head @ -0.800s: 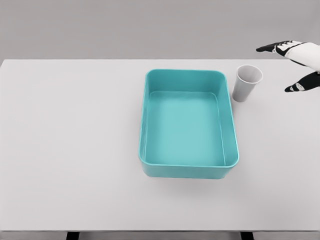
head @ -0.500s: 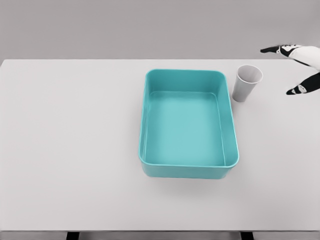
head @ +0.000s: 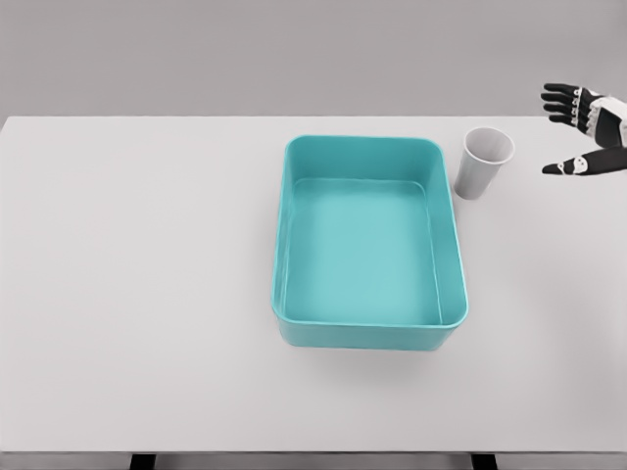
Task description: Put the paper cup into the basket with your right arm
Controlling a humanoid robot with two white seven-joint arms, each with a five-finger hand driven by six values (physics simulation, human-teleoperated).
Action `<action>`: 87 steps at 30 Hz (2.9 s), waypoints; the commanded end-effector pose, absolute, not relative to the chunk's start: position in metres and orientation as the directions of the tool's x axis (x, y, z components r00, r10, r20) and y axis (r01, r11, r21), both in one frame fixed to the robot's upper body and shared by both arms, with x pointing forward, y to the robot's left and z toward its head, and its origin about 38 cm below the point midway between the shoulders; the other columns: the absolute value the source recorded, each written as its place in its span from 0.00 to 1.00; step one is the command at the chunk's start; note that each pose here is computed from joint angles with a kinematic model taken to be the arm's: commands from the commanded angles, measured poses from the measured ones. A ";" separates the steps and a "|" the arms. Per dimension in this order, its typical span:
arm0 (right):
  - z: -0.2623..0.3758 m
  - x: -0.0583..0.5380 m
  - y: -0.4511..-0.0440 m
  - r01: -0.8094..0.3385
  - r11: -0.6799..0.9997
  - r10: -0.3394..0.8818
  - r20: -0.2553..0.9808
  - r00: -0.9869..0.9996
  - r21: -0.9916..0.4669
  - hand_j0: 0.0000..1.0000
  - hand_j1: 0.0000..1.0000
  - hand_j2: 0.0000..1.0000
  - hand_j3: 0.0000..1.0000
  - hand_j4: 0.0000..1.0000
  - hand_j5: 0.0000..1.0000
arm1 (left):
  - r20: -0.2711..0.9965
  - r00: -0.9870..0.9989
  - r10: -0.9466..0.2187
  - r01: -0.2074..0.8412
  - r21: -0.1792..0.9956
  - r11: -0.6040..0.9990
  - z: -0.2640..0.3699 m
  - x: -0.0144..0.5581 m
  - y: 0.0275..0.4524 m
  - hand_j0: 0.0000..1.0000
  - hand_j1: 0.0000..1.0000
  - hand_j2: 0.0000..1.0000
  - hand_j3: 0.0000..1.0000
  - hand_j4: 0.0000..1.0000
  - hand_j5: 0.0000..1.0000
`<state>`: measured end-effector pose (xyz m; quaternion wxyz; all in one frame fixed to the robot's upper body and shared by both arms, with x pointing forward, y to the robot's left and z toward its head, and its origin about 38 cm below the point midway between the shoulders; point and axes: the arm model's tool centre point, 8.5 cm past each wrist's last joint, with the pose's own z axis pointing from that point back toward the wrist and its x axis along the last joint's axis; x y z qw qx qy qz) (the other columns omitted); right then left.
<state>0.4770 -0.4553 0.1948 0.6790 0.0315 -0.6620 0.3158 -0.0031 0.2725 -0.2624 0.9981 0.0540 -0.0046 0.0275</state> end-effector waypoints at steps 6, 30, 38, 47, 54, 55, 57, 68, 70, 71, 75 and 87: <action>0.175 0.482 -0.441 -0.494 0.784 0.409 0.911 -0.042 -0.375 1.00 1.00 1.00 1.00 1.00 1.00 | 0.012 0.998 0.054 -0.055 0.108 0.993 -0.262 -0.003 0.273 1.00 1.00 1.00 1.00 1.00 1.00; 0.144 0.488 -0.427 -0.503 0.793 0.404 0.915 0.013 -0.343 1.00 1.00 1.00 1.00 1.00 1.00 | 0.012 0.998 0.054 -0.055 0.109 0.992 -0.262 -0.003 0.273 1.00 1.00 1.00 1.00 1.00 1.00; 0.138 0.492 -0.429 -0.486 0.812 0.390 0.920 0.042 -0.322 1.00 1.00 1.00 1.00 1.00 1.00 | 0.012 0.998 0.054 -0.055 0.108 0.993 -0.262 -0.003 0.273 1.00 1.00 1.00 1.00 1.00 1.00; 0.136 0.498 -0.428 -0.478 0.818 0.390 0.919 0.053 -0.319 1.00 1.00 1.00 1.00 1.00 1.00 | 0.012 0.998 0.054 -0.055 0.108 0.993 -0.262 -0.003 0.273 1.00 1.00 1.00 1.00 1.00 1.00; 0.142 0.505 -0.419 -0.484 0.814 0.387 0.922 0.036 -0.322 1.00 1.00 1.00 1.00 1.00 1.00 | 0.012 0.998 0.054 -0.055 0.108 0.993 -0.262 -0.003 0.273 1.00 1.00 1.00 1.00 1.00 1.00; 0.142 0.505 -0.419 -0.484 0.814 0.385 0.922 0.036 -0.321 1.00 1.00 1.00 1.00 1.00 1.00 | 0.012 0.998 0.054 -0.055 0.108 0.993 -0.262 -0.003 0.273 1.00 1.00 1.00 1.00 1.00 1.00; 0.142 0.505 -0.418 -0.484 0.814 0.385 0.922 0.034 -0.322 1.00 1.00 1.00 1.00 1.00 1.00 | 0.012 0.998 0.054 -0.055 0.108 0.993 -0.262 -0.003 0.273 1.00 1.00 1.00 1.00 1.00 1.00; 0.145 0.508 -0.407 -0.497 0.808 0.370 0.929 0.013 -0.316 1.00 1.00 1.00 1.00 1.00 1.00 | 0.012 0.998 0.054 -0.055 0.108 0.993 -0.262 -0.003 0.273 1.00 1.00 1.00 1.00 1.00 1.00; 0.144 0.509 -0.404 -0.500 0.808 0.366 0.930 0.012 -0.312 1.00 1.00 1.00 1.00 1.00 1.00 | 0.012 0.998 0.054 -0.055 0.108 0.993 -0.262 -0.003 0.273 1.00 1.00 1.00 1.00 1.00 1.00; 0.143 0.509 -0.401 -0.503 0.807 0.363 0.932 0.011 -0.309 1.00 1.00 1.00 1.00 1.00 1.00 | 0.012 0.998 0.054 -0.055 0.108 0.993 -0.262 -0.003 0.273 1.00 1.00 1.00 1.00 1.00 1.00; 0.142 0.510 -0.399 -0.507 0.805 0.363 0.932 0.010 -0.309 1.00 1.00 1.00 1.00 1.00 1.00 | 0.012 0.998 0.054 -0.055 0.108 0.993 -0.262 -0.003 0.273 1.00 1.00 1.00 1.00 1.00 1.00; 0.139 0.512 -0.387 -0.521 0.799 0.354 0.935 0.005 -0.299 1.00 1.00 1.00 1.00 1.00 1.00 | 0.012 0.998 0.054 -0.055 0.108 0.993 -0.262 -0.003 0.273 1.00 1.00 1.00 1.00 1.00 1.00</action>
